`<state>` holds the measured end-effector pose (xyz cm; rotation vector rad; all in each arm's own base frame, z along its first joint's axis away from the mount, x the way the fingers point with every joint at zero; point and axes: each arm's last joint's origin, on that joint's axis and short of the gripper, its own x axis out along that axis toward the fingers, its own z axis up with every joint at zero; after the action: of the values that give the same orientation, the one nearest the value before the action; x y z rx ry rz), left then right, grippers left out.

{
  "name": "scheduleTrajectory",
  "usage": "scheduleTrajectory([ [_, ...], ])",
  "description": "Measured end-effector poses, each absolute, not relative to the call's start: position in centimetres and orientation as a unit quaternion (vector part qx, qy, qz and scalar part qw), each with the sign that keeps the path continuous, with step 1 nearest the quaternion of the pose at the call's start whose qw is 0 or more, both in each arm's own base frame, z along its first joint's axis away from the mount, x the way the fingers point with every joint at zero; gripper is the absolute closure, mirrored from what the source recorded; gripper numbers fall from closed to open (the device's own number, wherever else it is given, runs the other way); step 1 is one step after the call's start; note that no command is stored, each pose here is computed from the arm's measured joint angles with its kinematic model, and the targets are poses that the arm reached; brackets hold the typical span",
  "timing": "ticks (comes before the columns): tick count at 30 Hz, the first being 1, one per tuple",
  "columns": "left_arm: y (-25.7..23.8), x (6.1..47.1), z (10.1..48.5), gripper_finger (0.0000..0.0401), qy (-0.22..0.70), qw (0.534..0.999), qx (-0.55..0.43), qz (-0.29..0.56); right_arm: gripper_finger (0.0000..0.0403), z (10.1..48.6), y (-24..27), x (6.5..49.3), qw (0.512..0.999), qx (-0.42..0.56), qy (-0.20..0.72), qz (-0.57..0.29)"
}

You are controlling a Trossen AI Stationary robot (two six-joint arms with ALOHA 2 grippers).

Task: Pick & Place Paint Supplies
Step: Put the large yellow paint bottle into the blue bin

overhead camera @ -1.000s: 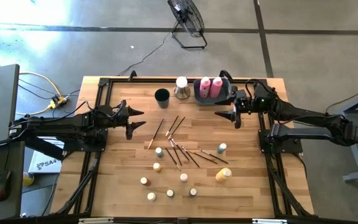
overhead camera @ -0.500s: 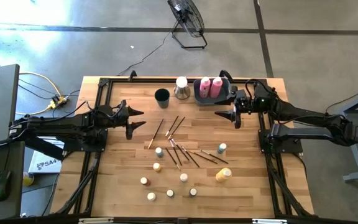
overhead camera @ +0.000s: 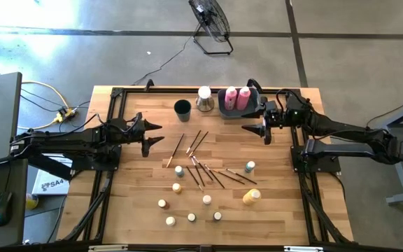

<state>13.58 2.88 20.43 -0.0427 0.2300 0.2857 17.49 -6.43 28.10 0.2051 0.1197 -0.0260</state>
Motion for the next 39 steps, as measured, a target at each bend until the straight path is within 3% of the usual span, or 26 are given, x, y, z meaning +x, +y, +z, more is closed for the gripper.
scheduleTrajectory([
  [25,2.9,13.6,20.4,0.0176,0.114,0.983,-0.021,0.144,0.0170,28.1,-6.8,17.5,0.990,0.112,0.057,-0.066],
  [28,2.9,13.6,20.4,0.0176,0.114,0.983,-0.021,0.144,0.0170,28.0,-6.6,17.5,0.991,0.117,0.060,-0.034],
  [34,2.9,13.6,20.4,0.0176,0.114,0.983,-0.021,0.144,0.0170,29.2,-5.2,17.4,0.986,0.116,0.024,0.115],
  [39,2.9,13.6,20.4,0.0176,0.114,0.983,-0.021,0.144,0.0170,30.8,-3.7,17.1,0.983,0.109,0.001,0.151],
])
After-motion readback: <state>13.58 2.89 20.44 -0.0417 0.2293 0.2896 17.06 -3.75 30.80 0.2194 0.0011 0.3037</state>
